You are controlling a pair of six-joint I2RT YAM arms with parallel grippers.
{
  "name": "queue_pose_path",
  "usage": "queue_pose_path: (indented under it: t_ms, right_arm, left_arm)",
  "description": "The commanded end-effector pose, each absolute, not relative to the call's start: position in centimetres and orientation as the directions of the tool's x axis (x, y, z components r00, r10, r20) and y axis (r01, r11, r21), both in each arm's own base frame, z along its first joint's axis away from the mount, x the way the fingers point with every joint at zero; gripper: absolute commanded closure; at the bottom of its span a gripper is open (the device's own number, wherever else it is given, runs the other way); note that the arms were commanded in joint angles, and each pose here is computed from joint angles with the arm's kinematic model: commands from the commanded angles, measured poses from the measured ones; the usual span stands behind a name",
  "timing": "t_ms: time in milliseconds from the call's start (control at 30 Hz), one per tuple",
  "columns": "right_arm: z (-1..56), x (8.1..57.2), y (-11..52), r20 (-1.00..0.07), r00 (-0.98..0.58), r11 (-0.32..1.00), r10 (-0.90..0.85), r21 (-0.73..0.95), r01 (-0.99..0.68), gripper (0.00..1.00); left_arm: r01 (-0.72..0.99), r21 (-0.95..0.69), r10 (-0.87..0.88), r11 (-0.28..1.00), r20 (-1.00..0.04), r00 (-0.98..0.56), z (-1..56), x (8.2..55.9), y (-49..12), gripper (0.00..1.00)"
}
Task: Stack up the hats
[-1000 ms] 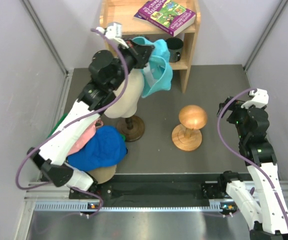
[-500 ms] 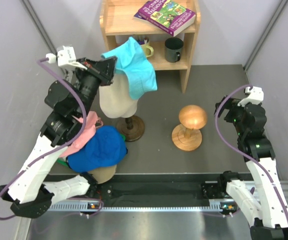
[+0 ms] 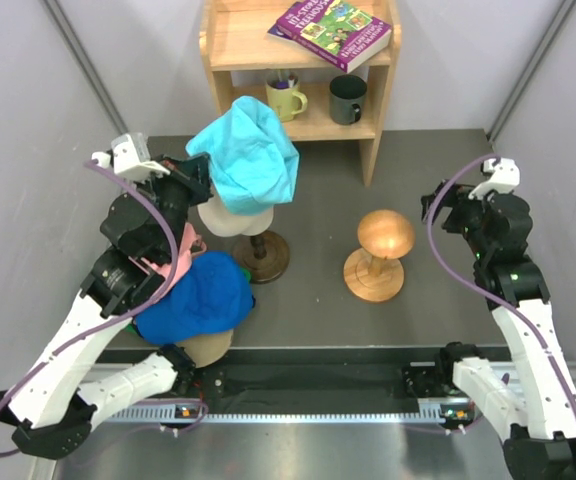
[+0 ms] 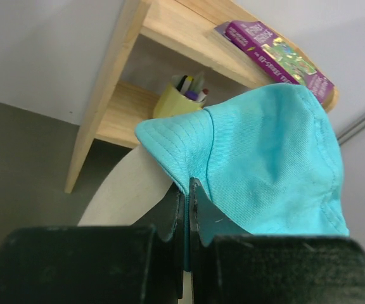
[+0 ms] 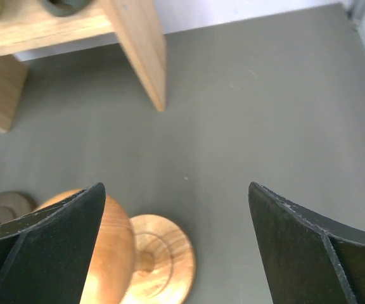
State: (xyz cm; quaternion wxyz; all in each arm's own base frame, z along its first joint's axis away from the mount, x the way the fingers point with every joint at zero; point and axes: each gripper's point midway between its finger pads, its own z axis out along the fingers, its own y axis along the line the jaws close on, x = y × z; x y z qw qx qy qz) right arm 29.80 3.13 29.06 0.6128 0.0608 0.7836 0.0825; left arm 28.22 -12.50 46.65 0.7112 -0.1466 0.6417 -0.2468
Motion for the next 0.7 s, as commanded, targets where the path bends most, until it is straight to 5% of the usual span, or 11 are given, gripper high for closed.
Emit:
queue_pose_path:
  t_ms: [0,333,667]
  right_arm:
    - [34.6,30.3,6.7,-0.972,-0.128,0.958,0.198,0.22,-0.185,0.07]
    - [43.9,27.3,21.5,-0.956,-0.094,0.739,0.276,0.274,-0.615,0.12]
    - [47.9,28.7,30.1,-0.929,-0.111,0.58,0.352,0.31,-0.753,0.17]
  left_arm:
    - [0.031,-0.55,-0.55,0.835,-0.827,0.118,45.5,27.7,-9.1,1.0]
    - [-0.012,-0.546,-0.543,0.837,-0.835,0.091,43.3,28.8,-8.8,1.0]
    - [0.039,-0.581,-0.583,0.813,-0.81,0.06,43.0,28.8,-9.6,1.0]
